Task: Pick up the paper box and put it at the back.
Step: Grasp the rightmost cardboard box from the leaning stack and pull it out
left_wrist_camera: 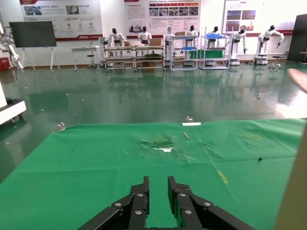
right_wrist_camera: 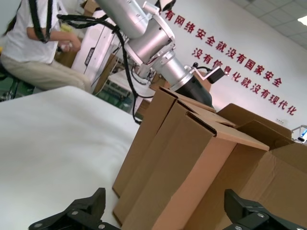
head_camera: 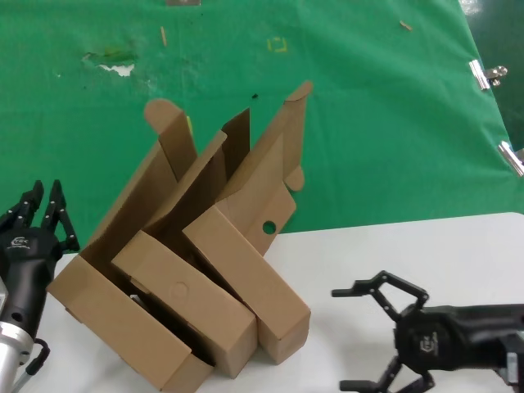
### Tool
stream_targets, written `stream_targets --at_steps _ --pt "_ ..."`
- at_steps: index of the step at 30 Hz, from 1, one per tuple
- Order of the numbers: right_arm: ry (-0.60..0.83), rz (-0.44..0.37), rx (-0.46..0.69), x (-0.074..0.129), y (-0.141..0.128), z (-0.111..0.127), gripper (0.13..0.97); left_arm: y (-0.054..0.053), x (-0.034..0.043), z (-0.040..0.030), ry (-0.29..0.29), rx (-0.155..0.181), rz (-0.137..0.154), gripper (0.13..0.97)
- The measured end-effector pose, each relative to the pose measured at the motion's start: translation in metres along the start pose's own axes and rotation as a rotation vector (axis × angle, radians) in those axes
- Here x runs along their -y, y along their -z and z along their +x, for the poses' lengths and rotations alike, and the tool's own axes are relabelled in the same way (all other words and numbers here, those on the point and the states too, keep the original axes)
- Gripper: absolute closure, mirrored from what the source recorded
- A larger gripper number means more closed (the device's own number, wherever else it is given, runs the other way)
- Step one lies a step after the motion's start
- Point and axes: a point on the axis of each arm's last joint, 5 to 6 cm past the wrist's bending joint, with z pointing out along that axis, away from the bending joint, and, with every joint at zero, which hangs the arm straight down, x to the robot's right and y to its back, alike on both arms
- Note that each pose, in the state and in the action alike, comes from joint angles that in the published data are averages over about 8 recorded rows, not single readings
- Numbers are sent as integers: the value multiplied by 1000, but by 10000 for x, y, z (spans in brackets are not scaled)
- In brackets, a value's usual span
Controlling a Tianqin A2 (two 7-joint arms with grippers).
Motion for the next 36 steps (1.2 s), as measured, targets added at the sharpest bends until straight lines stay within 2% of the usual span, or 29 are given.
stream_targets --at_steps 6,14,15,23,27,35,36 --pt "-46 40 2 -66 -262 32 255 0 0 0 0 0 0 880" --pt "-114 48 17 -156 -492 27 417 0 0 0 0 0 0 938" --pt "-119 44 20 -167 -504 24 417 0 0 0 0 0 0 944" --pt "-139 12 31 -232 -533 16 634 0 0 0 0 0 0 957" --pt "-145 3 31 -246 -538 18 634 0 0 0 0 0 0 957" --pt "-169 -1 17 -257 -558 41 809 0 0 0 0 0 0 957" --pt "-174 -2 11 -258 -556 48 809 0 0 0 0 0 0 957"
